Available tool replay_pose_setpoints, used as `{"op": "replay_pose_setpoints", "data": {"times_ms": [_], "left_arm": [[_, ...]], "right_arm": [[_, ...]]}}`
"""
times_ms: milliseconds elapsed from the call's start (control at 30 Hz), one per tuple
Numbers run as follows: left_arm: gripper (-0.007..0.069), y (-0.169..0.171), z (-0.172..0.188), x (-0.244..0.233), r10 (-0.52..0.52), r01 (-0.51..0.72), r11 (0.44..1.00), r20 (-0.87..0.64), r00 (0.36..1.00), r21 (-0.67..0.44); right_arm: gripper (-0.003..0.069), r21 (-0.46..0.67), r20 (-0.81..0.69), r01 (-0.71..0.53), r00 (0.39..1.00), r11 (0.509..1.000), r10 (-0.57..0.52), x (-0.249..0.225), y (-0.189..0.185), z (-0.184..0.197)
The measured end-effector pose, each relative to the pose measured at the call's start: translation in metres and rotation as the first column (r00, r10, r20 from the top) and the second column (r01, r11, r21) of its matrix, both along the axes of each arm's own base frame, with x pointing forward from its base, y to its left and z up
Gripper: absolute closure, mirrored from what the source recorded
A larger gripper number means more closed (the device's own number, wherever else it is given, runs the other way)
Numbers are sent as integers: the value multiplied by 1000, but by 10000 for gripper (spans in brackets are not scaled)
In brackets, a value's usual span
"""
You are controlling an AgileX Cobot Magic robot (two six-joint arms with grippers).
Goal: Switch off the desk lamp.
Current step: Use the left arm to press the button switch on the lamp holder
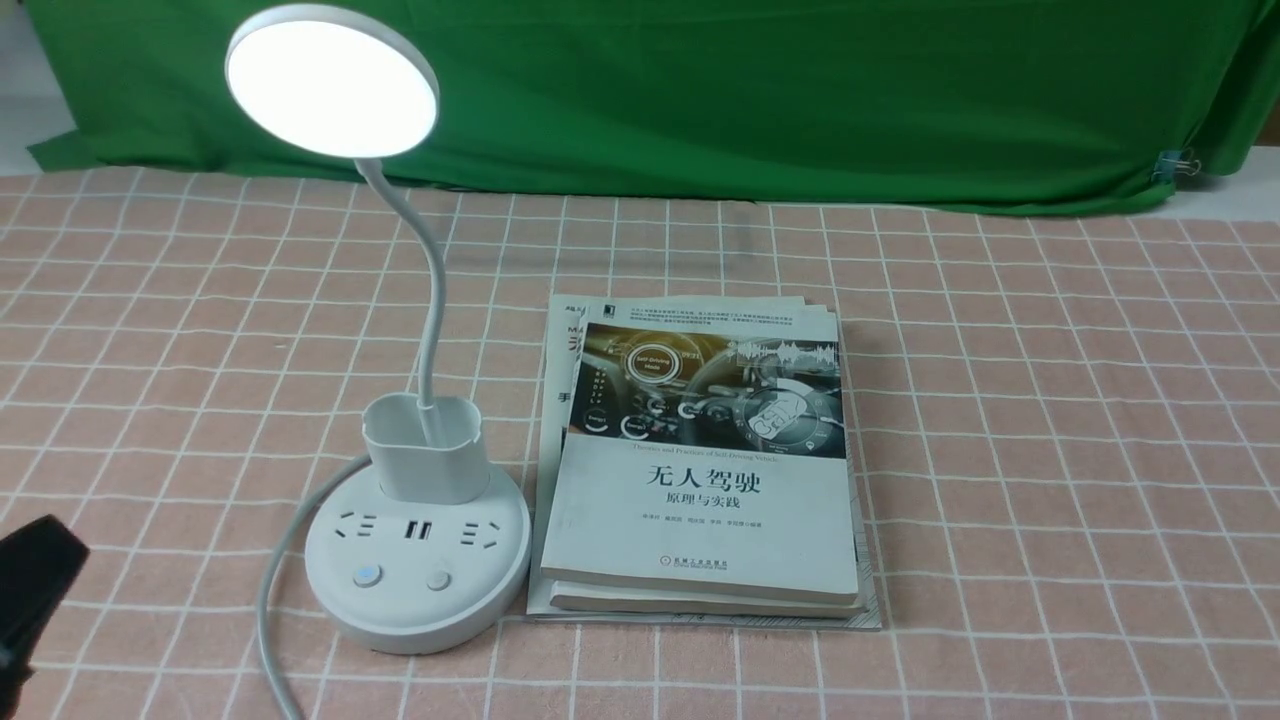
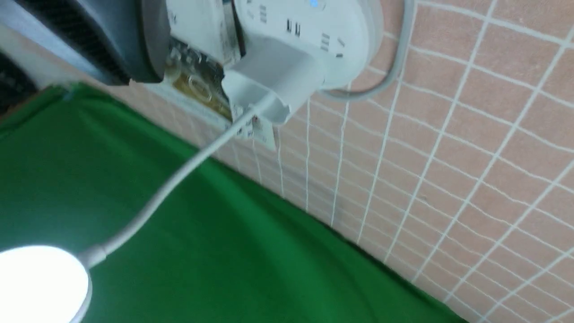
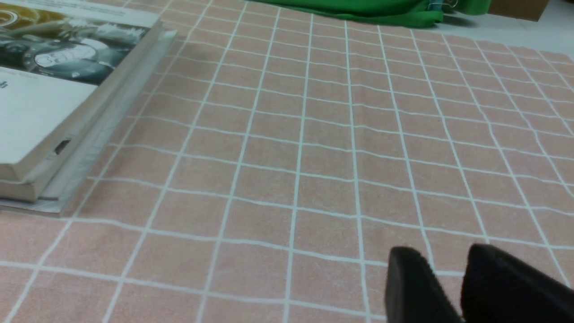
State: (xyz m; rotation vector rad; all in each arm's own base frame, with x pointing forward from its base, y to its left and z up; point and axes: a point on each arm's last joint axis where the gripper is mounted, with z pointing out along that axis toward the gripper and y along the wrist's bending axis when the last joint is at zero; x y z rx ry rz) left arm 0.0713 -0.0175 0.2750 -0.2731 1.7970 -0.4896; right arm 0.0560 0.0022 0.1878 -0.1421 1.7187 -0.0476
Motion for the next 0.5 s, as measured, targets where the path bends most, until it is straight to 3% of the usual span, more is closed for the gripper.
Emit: {"op": "replay_pose_setpoints", "data": {"times_ms": [133,267,333,500], "left_arm": [[620,-5,18,30,-114,153,981,-295,949,116],[620,-15,10,66,-240,360,925,-550,800,119],[620,-20,7,74,-262,403,907,-584,769,124],[620,-56,-19,119,-285,589,793,-762,582,154]], "right_arm": [[419,0,0,0,1000,1000,0,0,0,0],[419,0,0,0,1000,1000,0,0,0,0],[419,0,0,0,1000,1000,0,0,0,0],[419,0,0,0,1000,1000,0,0,0,0]]}}
